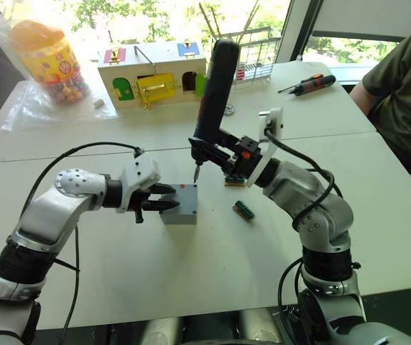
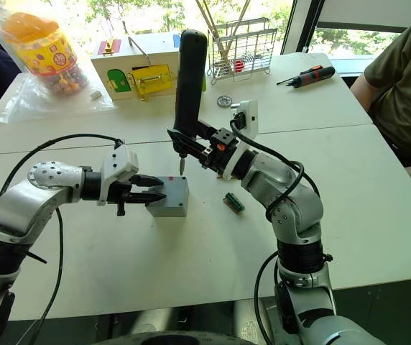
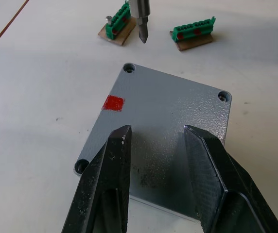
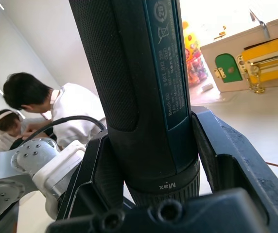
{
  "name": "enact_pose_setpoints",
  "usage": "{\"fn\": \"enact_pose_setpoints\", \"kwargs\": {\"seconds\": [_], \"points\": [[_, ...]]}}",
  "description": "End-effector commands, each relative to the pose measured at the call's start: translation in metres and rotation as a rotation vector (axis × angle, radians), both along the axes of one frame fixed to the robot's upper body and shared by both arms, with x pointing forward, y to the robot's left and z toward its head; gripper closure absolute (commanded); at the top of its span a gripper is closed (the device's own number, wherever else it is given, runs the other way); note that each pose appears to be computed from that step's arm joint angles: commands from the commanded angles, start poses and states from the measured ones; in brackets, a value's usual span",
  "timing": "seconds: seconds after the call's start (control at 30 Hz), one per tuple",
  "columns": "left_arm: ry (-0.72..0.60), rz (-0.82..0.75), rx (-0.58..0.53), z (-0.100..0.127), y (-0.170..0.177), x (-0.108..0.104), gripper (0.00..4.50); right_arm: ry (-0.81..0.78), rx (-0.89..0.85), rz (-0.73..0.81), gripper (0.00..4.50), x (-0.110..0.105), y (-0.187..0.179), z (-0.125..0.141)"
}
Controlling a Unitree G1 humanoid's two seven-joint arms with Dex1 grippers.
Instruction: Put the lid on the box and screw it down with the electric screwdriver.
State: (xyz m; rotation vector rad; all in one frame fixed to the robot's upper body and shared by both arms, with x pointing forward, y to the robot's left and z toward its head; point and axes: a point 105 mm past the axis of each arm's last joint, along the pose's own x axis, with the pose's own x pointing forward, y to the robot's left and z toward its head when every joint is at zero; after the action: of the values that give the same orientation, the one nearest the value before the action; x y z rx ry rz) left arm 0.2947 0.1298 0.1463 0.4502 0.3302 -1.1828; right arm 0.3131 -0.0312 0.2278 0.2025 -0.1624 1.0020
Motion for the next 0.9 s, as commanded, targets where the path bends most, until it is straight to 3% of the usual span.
{"fn": "enact_pose_setpoints", "kwargs": {"seconds": [0.03, 0.47, 0.9], "points": [[0.001, 0.003, 0.025, -0.004, 0.0, 0.001, 2.79, -0.088, 0.023, -0.002, 2.74, -0.004, 0.002, 0.015], [0.0, -0.007, 0.021, -0.005, -0.002, 0.0, 2.79, -0.073, 0.005, -0.053, 2.74, 0.005, 0.004, -0.002], [0.0, -0.006, 0.02, -0.005, -0.003, 0.0, 2.79, -0.044, -0.044, 0.005, 2.74, -0.004, 0.016, -0.021]]}}
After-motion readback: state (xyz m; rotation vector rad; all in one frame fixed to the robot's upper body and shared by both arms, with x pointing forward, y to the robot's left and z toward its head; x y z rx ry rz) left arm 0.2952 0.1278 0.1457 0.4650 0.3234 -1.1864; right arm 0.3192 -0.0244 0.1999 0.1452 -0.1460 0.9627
